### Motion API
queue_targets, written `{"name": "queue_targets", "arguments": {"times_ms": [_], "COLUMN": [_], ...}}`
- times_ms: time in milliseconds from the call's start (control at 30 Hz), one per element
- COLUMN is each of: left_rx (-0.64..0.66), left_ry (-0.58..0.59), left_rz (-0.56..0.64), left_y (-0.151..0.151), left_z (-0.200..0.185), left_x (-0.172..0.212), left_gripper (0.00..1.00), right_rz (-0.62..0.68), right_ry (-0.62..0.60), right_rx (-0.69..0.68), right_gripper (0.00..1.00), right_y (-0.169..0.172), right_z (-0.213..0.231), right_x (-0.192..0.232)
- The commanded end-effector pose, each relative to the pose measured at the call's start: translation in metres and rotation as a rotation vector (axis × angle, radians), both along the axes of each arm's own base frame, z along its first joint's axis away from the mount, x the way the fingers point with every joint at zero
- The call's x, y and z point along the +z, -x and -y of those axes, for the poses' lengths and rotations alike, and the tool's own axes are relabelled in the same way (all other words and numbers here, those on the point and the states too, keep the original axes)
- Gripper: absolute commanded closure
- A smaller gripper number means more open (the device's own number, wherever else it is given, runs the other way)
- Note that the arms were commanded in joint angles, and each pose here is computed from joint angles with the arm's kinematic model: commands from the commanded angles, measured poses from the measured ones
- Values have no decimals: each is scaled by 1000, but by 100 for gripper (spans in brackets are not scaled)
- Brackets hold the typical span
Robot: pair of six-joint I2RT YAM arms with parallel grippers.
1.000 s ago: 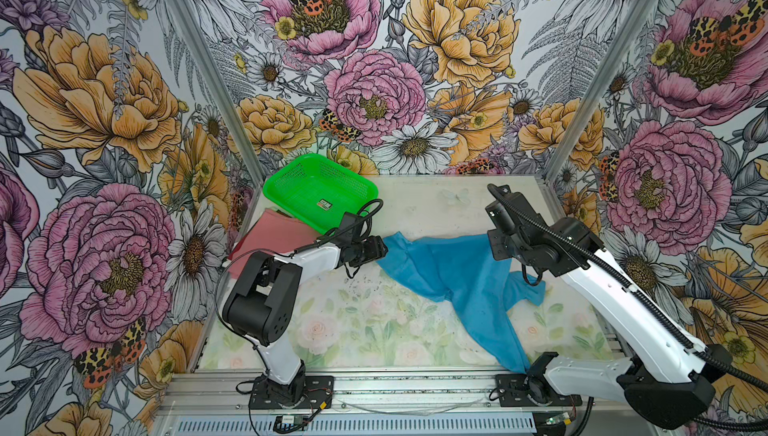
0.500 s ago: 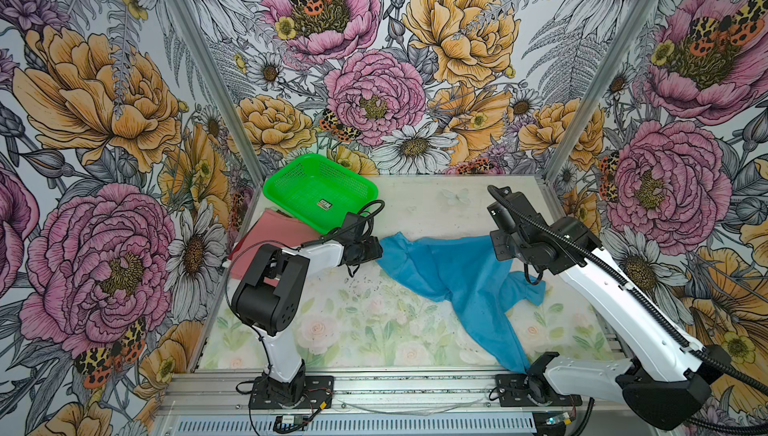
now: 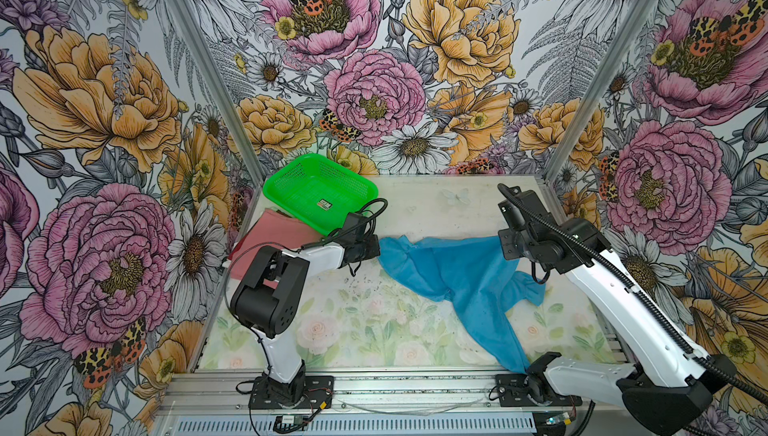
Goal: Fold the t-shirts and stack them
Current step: 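Lift the blue shirt with both grippers and stretch it out in the air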
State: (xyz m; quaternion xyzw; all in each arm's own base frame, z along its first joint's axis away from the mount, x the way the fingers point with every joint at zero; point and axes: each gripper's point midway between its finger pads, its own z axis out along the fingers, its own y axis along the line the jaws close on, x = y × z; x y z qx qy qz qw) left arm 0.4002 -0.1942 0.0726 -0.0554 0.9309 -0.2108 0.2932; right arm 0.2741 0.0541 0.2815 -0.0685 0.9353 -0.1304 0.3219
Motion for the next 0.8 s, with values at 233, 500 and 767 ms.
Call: {"name": "queue_targets", "arguments": {"times_ms": [233, 500, 767], "left_rx": [-23, -234, -371], "left_ry": [39, 132, 225], "left_rz": [418, 703, 957], "left_y": [-2, 49, 121], "left_z": [-22, -46, -58], "left_x": [233, 395, 502], "left_gripper": [100, 100, 100], "right_rz": [190, 461, 629], "right_ry": [-2, -28, -119], "right_rx": [-36, 34, 181], "right_gripper": [100, 100, 100], "right_y": [-39, -20, 31], "right_z": [28, 36, 27], "right_x": [82, 192, 246]}}
